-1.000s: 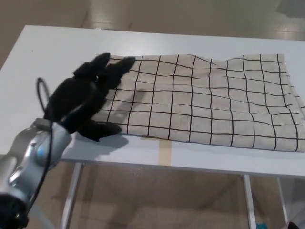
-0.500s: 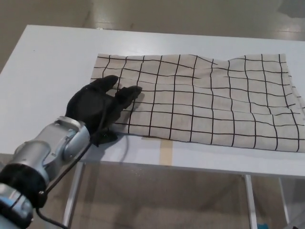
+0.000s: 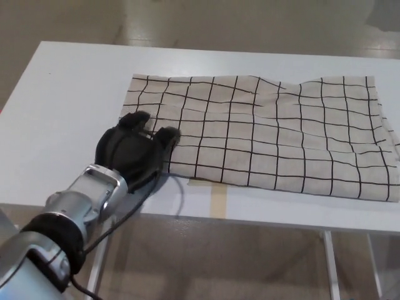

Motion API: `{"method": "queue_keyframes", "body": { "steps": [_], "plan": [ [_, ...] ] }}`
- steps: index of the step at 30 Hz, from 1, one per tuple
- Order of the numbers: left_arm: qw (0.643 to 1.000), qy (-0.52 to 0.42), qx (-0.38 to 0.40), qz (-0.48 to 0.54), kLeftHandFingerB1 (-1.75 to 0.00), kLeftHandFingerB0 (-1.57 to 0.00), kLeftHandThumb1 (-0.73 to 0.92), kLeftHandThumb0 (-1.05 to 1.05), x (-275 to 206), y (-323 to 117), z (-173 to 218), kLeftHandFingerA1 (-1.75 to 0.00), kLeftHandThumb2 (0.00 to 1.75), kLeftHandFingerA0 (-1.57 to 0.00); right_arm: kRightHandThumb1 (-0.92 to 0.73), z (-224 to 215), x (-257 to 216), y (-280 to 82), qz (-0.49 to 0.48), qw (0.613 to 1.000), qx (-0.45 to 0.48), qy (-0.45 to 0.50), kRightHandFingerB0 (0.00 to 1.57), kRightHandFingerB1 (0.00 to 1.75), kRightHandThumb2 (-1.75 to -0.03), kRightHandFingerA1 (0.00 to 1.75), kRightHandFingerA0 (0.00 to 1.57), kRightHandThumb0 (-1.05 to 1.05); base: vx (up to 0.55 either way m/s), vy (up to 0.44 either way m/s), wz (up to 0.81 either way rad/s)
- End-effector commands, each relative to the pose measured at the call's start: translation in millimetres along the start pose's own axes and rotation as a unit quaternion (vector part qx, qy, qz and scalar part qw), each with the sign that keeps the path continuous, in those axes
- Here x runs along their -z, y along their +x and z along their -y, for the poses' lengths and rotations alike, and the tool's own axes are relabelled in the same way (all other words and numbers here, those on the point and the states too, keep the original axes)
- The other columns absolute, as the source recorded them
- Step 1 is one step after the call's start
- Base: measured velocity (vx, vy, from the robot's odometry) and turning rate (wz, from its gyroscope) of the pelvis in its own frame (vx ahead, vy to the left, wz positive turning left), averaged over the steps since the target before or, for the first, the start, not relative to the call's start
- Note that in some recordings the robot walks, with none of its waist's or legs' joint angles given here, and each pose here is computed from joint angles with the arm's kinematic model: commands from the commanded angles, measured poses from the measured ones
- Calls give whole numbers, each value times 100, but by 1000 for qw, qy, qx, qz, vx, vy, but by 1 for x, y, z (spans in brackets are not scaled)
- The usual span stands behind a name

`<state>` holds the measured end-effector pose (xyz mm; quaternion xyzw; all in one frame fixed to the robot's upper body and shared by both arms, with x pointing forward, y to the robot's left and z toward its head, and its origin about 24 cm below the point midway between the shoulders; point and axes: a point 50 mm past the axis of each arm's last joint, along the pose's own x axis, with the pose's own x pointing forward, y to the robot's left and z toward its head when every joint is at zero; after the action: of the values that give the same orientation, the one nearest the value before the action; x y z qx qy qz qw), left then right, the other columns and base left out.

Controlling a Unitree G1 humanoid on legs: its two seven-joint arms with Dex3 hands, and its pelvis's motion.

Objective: Use the left hand to fold a white towel with checkered patterns in half.

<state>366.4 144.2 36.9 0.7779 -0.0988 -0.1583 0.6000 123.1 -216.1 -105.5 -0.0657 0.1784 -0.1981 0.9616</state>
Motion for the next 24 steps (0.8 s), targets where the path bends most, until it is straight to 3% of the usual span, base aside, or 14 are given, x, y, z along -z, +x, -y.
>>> {"method": "queue_keyframes", "body": {
  "steps": [1, 2, 5, 7, 14, 24],
  "plan": [
    [999, 41, 15, -5, -103, -87, 55, -32, -14, -13, 31, -135, 58, -76, -76, 1, 1, -3, 6, 1000, 7, 1, 16, 28, -65, 29, 21, -49, 0, 0, 0],
    [1000, 27, -2, -3, -175, -73, 60, -25, -17, -15, 32, -175, 54, -74, -76, 1, 1, -3, 5, 1000, 9, 2, 17, 28, -65, 29, 21, -49, 0, 0, 0],
    [1000, -3, -31, 1, -175, -70, 61, -24, -22, -18, 34, -175, 55, -73, -76, 0, 0, -2, 5, 1000, 13, 2, 17, 28, -65, 29, 22, -49, 0, 0, 0],
    [999, -4, -43, 9, -175, -55, 64, -22, -21, -21, 37, -175, 54, -76, -76, -1, -1, -2, 7, 1000, 12, 0, 18, 28, -65, 30, 23, -48, 0, 0, 0],
    [999, 5, -34, 8, -175, -55, 63, -23, -12, -26, 40, -175, 54, -77, -77, -1, 0, -2, 6, 1000, 11, -2, 18, 28, -65, 30, 23, -48, 0, 0, 0],
    [993, -57, -72, -71, -174, -54, 60, -19, 46, -44, 33, -175, 55, -74, -78, 0, -1, 0, 7, 1000, 5, 5, 18, 28, -65, 30, 24, -48, 0, 0, 0]
  ]
}}
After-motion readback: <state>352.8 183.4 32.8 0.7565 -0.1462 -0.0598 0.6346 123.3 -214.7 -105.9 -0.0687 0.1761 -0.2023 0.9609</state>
